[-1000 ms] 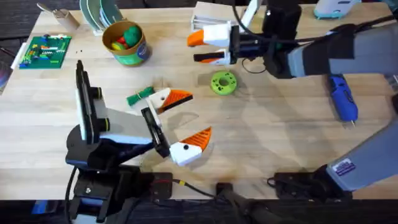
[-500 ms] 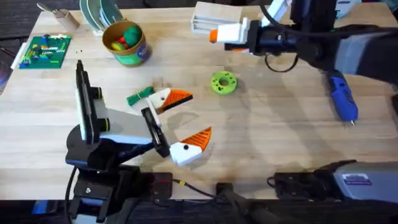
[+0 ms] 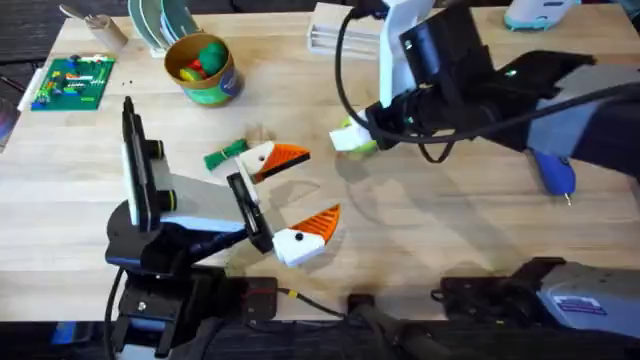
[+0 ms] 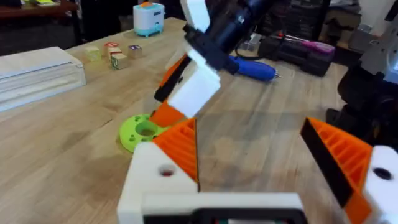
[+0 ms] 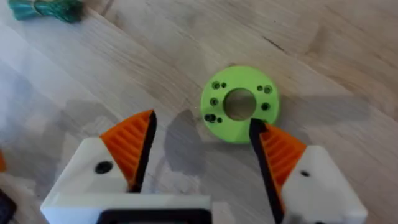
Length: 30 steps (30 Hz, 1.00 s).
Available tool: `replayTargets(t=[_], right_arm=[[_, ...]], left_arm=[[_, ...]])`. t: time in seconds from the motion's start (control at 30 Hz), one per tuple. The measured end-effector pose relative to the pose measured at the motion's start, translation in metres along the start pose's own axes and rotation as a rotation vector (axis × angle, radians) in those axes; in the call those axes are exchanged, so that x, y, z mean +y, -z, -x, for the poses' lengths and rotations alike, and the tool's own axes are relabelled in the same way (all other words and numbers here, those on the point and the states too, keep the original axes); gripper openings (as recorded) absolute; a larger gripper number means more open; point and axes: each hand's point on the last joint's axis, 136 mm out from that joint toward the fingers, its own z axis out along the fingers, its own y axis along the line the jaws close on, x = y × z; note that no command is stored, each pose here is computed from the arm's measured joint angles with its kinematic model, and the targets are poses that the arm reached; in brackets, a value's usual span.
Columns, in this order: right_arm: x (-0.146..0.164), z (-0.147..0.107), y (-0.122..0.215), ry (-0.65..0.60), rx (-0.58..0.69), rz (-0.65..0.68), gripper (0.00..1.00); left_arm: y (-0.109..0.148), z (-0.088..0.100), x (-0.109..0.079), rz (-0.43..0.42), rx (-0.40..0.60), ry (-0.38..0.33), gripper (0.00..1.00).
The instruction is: Pick up the gripper from the table and insert it into the empty holder that is missing its gripper. Then pick up a screw, insert it into the mounting hole, and use the screwdriver to tighten it. Finally, clean up the table by picking up the vegetable and placing it into the bucket.
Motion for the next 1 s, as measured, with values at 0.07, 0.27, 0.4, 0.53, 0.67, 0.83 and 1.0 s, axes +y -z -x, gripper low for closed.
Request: replayTargets(t=[0.07,0.27,0.4,0.53,0.67,0.83,1.0], right_arm=[[-0.003,-0.007,-0.006,0.010,0.032,-0.031,0.935],[-0.007,-0.028,-0.022,0.067,0.114,-0.124,0.929],[-0.001,-0.031,-0.025,0.131,0.123,-0.174,0.872],[0.003,-0.035,-0.030,0.177,0.138,-0.201,0.764],[0.000,-0.033,-0.035,0.187,0.127,-0.224,0.655],[0.001,-0.025,-0.036,0.187,0.095,-0.227,0.643],[-0.001,-0.030,-0.044,0.190,0.117,-0.229,0.529]], left_arm=[[0.000,0.000,0.000,0.000,0.000,0.000,0.993],[0.000,0.000,0.000,-0.003,0.000,0.000,0.992],[0.000,0.000,-0.001,-0.003,0.000,0.000,0.993],[0.000,0.000,-0.001,-0.003,0.000,0.000,0.993],[0.000,0.000,-0.001,-0.007,0.000,0.000,0.993],[0.000,0.000,-0.001,-0.007,0.001,0.000,0.993],[0.000,0.000,-0.002,-0.010,0.001,0.000,0.993]])
